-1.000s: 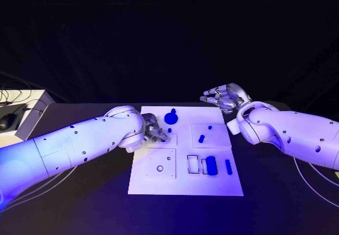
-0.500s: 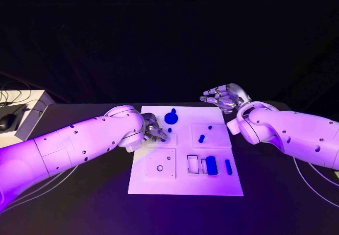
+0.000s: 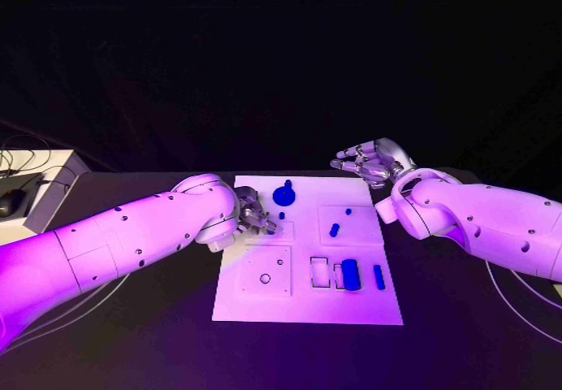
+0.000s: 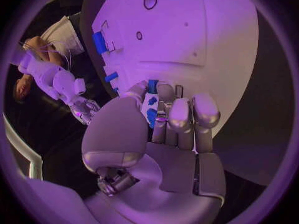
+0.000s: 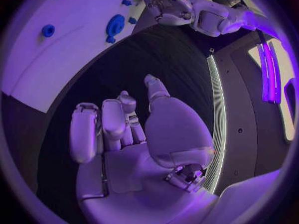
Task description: Assemble the parts on the task board
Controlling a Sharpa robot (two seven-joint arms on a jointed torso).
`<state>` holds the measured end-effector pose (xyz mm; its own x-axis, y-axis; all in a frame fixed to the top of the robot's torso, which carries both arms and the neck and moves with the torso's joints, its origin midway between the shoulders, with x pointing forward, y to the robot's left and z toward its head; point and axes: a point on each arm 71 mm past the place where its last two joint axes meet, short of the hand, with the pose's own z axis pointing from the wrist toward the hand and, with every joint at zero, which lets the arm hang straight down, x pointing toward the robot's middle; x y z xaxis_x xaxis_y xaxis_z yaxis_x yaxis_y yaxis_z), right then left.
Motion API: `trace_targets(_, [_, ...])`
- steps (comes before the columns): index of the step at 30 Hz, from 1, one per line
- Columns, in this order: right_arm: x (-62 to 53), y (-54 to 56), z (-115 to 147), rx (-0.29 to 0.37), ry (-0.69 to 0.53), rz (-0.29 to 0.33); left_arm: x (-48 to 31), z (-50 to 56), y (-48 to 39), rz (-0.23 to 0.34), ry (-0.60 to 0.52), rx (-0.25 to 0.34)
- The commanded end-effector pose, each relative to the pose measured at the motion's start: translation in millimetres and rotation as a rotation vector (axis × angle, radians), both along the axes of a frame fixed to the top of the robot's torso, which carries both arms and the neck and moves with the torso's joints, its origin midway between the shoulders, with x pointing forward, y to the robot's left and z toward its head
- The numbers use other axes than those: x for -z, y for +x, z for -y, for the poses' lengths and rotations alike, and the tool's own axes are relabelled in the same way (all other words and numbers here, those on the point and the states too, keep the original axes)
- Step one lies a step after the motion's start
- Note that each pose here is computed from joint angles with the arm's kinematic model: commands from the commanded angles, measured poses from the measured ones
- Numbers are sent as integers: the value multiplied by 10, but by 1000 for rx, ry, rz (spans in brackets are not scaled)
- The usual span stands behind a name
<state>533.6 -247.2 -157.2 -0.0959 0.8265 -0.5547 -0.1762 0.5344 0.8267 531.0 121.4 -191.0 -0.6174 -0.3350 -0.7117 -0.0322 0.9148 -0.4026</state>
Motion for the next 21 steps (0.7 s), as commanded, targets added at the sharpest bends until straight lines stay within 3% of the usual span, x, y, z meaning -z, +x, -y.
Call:
trace_targets(1, [1, -3, -14, -17, -6, 1, 9, 36, -11, -1, -21, 4])
trace_targets(21, [21, -4, -12, -20, -6, -6, 8, 63, -25, -21, -67, 7])
